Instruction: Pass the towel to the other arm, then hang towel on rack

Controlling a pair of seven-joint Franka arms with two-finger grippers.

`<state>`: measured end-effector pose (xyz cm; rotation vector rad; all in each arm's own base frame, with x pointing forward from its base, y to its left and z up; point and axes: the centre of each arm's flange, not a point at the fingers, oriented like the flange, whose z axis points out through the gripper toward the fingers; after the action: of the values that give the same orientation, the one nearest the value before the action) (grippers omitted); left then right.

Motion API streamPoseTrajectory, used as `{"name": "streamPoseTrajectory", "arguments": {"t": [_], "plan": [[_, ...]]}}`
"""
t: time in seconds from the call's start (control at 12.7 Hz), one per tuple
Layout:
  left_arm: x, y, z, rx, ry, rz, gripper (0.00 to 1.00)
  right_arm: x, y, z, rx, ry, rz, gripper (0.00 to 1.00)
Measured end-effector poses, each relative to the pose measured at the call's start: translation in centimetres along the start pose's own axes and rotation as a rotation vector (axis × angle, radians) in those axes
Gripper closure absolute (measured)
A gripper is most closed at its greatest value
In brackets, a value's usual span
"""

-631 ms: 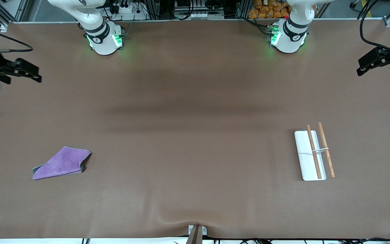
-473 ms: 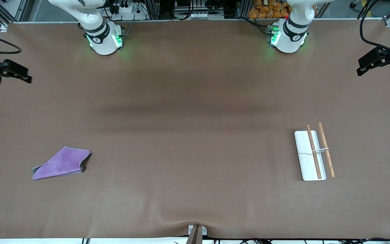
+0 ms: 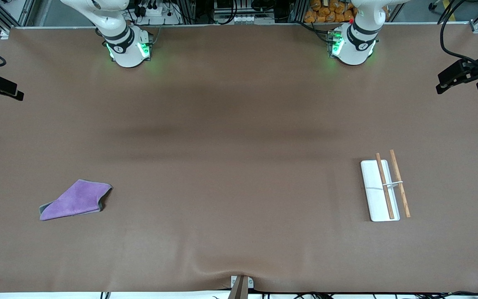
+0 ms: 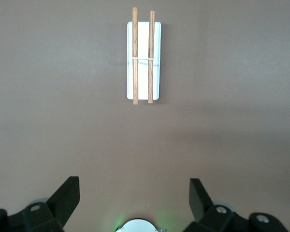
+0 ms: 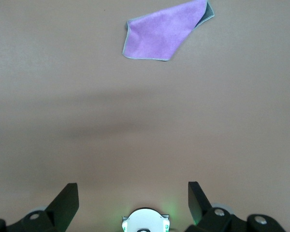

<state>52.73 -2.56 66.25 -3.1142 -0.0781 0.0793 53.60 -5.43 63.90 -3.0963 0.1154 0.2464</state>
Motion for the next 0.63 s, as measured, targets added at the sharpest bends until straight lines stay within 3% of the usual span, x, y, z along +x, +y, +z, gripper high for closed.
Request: {"name": "streamPoseTrajectory", "arguments": {"t": [0.47, 0.63], "plan": [[0.7, 0.3, 1.9, 0.0, -0.028, 0.003, 0.0, 2.5, -0.7, 1.7, -0.006, 0.026, -0.007, 0.0], [1.2, 0.4, 3.2, -0.001, -0.019, 0.005, 0.0, 4.3, 0.2, 4.2, -0.003, -0.015, 0.006, 0.0]]}}
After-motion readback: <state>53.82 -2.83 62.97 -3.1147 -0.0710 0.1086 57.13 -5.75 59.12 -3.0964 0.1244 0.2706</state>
